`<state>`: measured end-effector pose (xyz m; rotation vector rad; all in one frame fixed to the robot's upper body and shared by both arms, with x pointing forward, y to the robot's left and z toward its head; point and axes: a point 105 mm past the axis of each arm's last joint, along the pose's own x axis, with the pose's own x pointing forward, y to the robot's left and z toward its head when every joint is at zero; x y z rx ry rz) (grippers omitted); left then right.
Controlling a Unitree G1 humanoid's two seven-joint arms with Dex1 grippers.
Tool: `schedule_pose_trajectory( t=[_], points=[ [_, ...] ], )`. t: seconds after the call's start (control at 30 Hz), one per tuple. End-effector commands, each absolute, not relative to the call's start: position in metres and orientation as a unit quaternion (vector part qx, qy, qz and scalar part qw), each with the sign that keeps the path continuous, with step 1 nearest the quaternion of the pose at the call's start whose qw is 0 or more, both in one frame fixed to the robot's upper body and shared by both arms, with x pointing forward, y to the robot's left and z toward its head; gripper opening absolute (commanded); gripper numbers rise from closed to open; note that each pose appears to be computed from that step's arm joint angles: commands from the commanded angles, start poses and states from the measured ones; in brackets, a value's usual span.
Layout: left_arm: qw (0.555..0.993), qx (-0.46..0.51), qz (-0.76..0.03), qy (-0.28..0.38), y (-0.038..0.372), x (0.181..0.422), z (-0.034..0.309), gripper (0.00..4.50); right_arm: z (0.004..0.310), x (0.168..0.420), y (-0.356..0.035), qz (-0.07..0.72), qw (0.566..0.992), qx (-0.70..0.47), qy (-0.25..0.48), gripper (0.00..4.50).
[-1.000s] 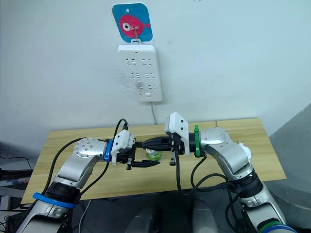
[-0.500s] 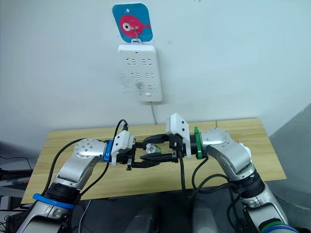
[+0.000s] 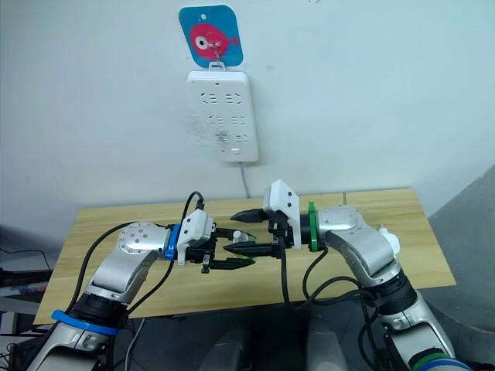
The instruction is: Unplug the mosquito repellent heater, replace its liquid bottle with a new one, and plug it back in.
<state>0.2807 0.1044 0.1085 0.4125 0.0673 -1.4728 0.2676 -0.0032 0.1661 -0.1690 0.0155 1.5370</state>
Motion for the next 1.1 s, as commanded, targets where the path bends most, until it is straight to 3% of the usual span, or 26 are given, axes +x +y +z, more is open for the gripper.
schedule_pose_trajectory(
  t=[0.03,0.17,0.2,0.37,0.57,0.7,0.8,0.93,1.1],
  points=[
    [0.713,0.193,-0.673,0.012,0.101,0.276,0.116,2.23,0.173,0.257,-0.001,0.715,0.694,-0.082,-0.017,1.81],
    [0.712,0.196,-0.674,0.010,0.099,0.276,0.116,2.23,0.169,0.254,-0.001,0.721,0.686,-0.098,-0.019,0.38],
    [0.713,0.195,-0.673,0.010,0.099,0.276,0.116,2.23,0.168,0.253,-0.001,0.723,0.682,-0.105,-0.021,0.20],
    [0.714,0.195,-0.672,0.011,0.100,0.277,0.116,2.23,0.170,0.248,0.000,0.732,0.668,-0.127,-0.047,0.21],
    [0.741,0.175,-0.647,0.034,0.108,0.282,0.104,2.23,0.243,0.247,0.003,0.715,0.686,-0.054,-0.127,0.21],
    [0.765,0.168,-0.621,0.033,0.110,0.288,0.095,2.23,0.282,0.256,-0.006,0.677,0.721,-0.016,-0.147,0.21],
    [0.778,0.174,-0.604,0.017,0.113,0.292,0.100,2.23,0.274,0.278,-0.020,0.615,0.778,-0.011,-0.131,0.21],
    [0.820,0.170,-0.547,0.001,0.126,0.305,0.114,2.23,0.208,0.331,-0.058,0.421,0.899,-0.059,-0.104,0.21],
    [0.841,0.157,-0.518,-0.005,0.128,0.300,0.127,2.23,0.153,0.348,-0.074,0.309,0.942,-0.057,-0.117,0.21]
  ],
)
